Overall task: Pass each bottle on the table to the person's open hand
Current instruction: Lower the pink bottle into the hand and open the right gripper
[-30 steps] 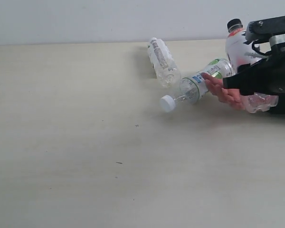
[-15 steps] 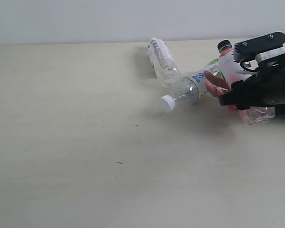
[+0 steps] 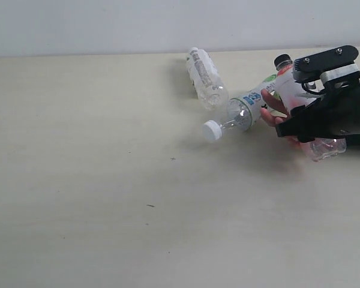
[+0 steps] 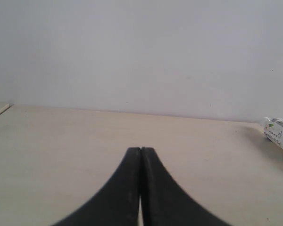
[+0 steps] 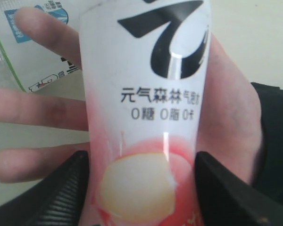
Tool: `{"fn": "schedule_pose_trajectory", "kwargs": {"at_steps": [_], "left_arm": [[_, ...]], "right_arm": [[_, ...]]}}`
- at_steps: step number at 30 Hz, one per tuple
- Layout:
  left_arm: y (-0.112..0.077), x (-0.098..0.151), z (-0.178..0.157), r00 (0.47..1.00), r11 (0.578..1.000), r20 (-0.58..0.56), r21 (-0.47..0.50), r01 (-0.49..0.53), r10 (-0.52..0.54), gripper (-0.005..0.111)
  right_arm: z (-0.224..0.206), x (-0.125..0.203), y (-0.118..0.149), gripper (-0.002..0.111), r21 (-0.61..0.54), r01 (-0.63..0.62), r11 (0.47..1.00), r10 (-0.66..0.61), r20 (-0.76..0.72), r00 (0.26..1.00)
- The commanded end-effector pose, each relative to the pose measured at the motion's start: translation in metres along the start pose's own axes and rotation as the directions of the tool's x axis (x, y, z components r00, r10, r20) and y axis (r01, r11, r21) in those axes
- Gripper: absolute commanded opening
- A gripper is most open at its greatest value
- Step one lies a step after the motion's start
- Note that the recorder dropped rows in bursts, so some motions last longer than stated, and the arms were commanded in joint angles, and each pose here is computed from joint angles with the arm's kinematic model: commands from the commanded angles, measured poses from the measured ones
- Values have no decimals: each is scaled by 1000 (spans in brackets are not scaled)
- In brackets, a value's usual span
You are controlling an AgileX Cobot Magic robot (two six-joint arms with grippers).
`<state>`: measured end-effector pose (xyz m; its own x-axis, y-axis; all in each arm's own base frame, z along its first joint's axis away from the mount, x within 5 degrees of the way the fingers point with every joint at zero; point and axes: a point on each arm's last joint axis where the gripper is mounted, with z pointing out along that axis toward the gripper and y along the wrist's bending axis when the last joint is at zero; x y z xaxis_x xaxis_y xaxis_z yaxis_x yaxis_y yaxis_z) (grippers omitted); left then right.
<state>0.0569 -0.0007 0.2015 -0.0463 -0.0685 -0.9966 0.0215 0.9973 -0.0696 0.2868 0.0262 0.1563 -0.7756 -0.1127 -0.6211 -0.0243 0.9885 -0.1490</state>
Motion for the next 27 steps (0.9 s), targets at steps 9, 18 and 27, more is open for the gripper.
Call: {"fn": "schedule_pose_trajectory", "kwargs": {"at_steps": [9, 18, 27], "left_arm": [[0, -1, -1, 1000, 1000, 9, 6, -2, 2, 1], [0, -1, -1, 1000, 1000, 9, 6, -2, 2, 1], [0, -1, -1, 1000, 1000, 9, 6, -2, 2, 1]], "right_arm": [[1, 1, -3, 43, 14, -4, 1000, 4, -7, 1000], [1, 2, -6, 73, 42, -4, 999, 4, -12, 1000], [1, 2, -8, 76, 64, -3, 998, 4, -16, 1000]]}}
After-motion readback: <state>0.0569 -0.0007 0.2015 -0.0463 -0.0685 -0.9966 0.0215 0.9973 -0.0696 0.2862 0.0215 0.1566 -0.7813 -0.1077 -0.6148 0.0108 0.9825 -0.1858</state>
